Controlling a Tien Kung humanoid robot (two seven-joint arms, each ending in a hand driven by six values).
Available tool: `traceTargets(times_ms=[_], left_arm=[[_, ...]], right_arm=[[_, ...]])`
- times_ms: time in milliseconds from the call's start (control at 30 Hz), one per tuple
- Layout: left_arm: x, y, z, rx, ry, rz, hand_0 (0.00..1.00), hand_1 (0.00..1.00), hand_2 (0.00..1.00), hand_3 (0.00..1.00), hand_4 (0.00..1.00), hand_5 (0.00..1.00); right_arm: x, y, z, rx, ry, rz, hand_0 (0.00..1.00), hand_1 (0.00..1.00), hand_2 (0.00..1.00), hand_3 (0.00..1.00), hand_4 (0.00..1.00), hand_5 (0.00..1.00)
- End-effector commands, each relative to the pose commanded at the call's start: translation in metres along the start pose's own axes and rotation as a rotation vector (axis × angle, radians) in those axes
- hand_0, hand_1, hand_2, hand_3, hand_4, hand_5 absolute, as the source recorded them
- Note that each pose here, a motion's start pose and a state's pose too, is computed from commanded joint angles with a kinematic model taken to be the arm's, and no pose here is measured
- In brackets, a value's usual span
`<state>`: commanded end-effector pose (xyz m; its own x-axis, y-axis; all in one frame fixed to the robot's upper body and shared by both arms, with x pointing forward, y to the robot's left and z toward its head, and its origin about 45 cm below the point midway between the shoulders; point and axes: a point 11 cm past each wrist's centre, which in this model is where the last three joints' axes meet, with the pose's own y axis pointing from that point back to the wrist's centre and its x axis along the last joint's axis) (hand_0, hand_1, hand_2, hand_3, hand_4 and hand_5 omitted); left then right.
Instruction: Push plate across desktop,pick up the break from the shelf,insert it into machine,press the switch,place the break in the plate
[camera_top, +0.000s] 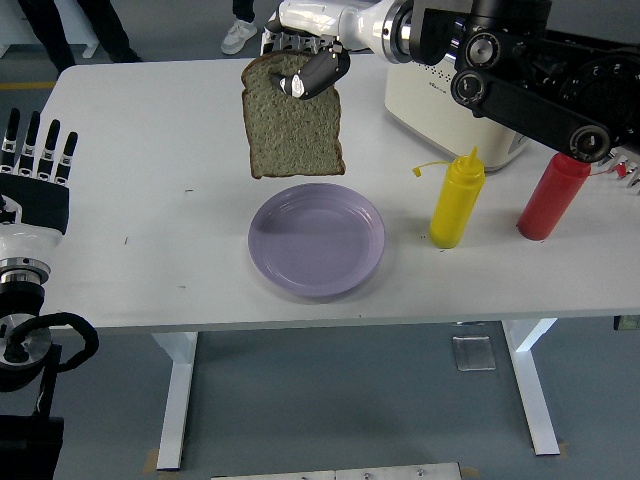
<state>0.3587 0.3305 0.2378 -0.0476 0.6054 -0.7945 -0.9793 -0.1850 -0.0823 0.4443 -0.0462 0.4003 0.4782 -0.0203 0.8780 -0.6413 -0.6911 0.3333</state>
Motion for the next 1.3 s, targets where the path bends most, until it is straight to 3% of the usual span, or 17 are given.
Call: traceTargets(times_ms=[167, 367, 833, 867, 1033, 1067, 1233, 1267, 1300], left_arm=[[-0.001, 0.0, -0.001, 0.001, 0.002, -0.001, 0.796, 0.809, 0.832, 0.764, 0.618, 0.998], [-0.002, -0.001, -0.002, 0.003, 0.003, -0.004, 0.796, 0.808, 0.832, 0.764, 0.618, 0.998], [-0.006, -0.003, -0.002, 0.0, 0.007, -0.013, 0.796, 0.809, 0.832, 0.764, 0.619, 0.998], [-0.007, -0.003, -0.002, 0.0, 0.008, -0.014, 0.795, 0.808, 0.832, 0.764, 0.619, 0.998], [-0.008, -0.004, -0.002, 0.0, 0.009, -0.017, 0.795, 0.808, 0.832, 0.764, 0.619, 0.998], [-0.008, -0.004, -0.002, 0.0, 0.009, -0.018, 0.795, 0.808, 0.832, 0.764, 0.619, 0.998], [-0.009, -0.004, -0.001, -0.001, 0.01, -0.018, 0.795, 0.808, 0.832, 0.764, 0.619, 0.998], [-0.009, -0.004, -0.001, -0.002, 0.009, -0.018, 0.796, 0.808, 0.832, 0.764, 0.619, 0.998], [-0.009, -0.004, -0.001, -0.002, 0.009, -0.019, 0.796, 0.808, 0.832, 0.764, 0.619, 0.998]], right_arm=[[-0.038, -0.011, -0.005, 0.015, -0.015, -0.121, 0.245, 0.325, 0.403, 0.476, 0.219, 0.092], [-0.067, -0.021, 0.005, 0.0, -0.048, -0.179, 0.253, 0.326, 0.404, 0.477, 0.218, 0.092], [-0.088, -0.03, 0.052, -0.095, -0.192, -0.175, 0.274, 0.335, 0.418, 0.483, 0.225, 0.086], [-0.089, -0.03, 0.054, -0.098, -0.195, -0.173, 0.343, 0.424, 0.48, 0.515, 0.25, 0.112], [-0.091, -0.031, 0.065, -0.121, -0.209, -0.163, 0.343, 0.424, 0.48, 0.515, 0.25, 0.112], [-0.092, -0.031, 0.068, -0.126, -0.211, -0.166, 0.454, 0.504, 0.533, 0.558, 0.347, 0.177], [-0.099, -0.03, 0.078, -0.148, -0.214, -0.187, 0.454, 0.504, 0.533, 0.558, 0.347, 0.177], [-0.099, -0.03, 0.079, -0.151, -0.213, -0.191, 0.629, 0.658, 0.657, 0.729, 0.523, 0.261], [-0.101, -0.029, 0.081, -0.154, -0.211, -0.198, 0.629, 0.658, 0.657, 0.729, 0.523, 0.261]])
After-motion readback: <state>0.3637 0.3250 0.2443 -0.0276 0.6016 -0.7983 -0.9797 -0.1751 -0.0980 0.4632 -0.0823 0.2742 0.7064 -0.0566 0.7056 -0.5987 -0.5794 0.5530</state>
